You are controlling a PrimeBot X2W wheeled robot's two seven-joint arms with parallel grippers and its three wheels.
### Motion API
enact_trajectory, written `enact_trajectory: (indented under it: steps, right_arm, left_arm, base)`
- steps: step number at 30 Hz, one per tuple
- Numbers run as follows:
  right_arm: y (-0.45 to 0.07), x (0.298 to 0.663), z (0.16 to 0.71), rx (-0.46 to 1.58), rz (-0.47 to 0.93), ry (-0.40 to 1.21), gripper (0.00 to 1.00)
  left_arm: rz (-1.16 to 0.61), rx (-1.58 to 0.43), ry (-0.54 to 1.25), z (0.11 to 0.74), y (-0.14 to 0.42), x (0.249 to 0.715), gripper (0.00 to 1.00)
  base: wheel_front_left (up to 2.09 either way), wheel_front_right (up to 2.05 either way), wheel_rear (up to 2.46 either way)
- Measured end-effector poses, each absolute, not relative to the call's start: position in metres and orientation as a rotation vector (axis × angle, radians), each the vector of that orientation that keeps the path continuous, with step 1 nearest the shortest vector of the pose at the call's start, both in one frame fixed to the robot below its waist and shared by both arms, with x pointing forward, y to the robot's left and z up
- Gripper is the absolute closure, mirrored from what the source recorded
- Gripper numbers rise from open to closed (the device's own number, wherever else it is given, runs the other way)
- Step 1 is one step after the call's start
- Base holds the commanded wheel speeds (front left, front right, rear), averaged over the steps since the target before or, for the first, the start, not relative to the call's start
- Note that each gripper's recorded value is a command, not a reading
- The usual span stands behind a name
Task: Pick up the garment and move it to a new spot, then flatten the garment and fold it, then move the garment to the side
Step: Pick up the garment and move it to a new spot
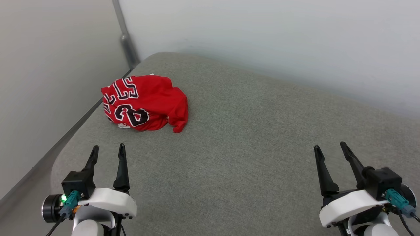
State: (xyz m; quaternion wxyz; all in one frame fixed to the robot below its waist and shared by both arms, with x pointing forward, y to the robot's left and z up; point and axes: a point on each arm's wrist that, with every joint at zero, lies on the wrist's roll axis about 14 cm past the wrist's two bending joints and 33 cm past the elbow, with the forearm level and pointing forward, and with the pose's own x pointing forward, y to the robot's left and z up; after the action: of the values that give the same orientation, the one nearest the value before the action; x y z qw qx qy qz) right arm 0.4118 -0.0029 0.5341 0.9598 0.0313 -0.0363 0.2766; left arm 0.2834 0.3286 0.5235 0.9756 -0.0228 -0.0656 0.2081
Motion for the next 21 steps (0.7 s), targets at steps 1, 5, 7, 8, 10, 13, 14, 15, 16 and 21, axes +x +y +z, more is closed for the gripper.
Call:
enact_trajectory:
  steps: [1,5,7,8,10,13,14,15,16,21]
  right_arm:
    - [-0.001,0.412,0.534,0.063,0.567,-0.073,0.00]
    - [0.005,0.412,0.533,0.065,0.583,-0.071,0.00]
    - [0.006,0.412,0.533,0.065,0.586,-0.070,0.00]
    - [0.006,0.411,0.533,0.066,0.586,-0.070,0.00]
    - [0.006,0.412,0.533,0.066,0.586,-0.070,0.00]
    - [0.004,0.414,0.534,0.068,0.579,-0.071,0.00]
    - [0.003,0.415,0.533,0.071,0.575,-0.068,0.00]
    - [0.002,0.417,0.533,0.072,0.573,-0.067,0.00]
    - [0.002,0.418,0.533,0.072,0.571,-0.067,0.00]
    - [-0.002,0.435,0.536,0.067,0.553,-0.081,0.00]
  left_arm:
    - [0.427,-0.046,-0.132,0.523,0.330,0.281,0.00]
    - [0.443,-0.038,-0.126,0.522,0.334,0.276,0.00]
    - [0.444,-0.034,-0.123,0.521,0.335,0.275,0.00]
    - [0.442,-0.028,-0.119,0.521,0.335,0.275,0.00]
    - [0.437,-0.028,-0.117,0.521,0.335,0.278,0.00]
    - [0.419,-0.016,-0.138,0.530,0.336,0.290,0.00]
    - [0.409,-0.003,-0.143,0.535,0.336,0.296,0.00]
    - [0.397,0.003,-0.153,0.540,0.337,0.303,0.00]
    - [0.388,0.006,-0.163,0.545,0.337,0.311,0.00]
    - [0.365,0.051,-0.166,0.578,0.356,0.359,0.00]
  base:
    - [0.00,0.00,0.00]
    - [0.00,0.00,0.00]
    - [0.00,0.00,0.00]
    - [0.00,0.00,0.00]
    - [0.00,0.00,0.00]
    - [0.00,0.00,0.00]
    - [0.00,0.00,0.00]
    - [0.00,0.00,0.00]
    - [0.00,0.00,0.00]
    - [0.00,0.00,0.00]
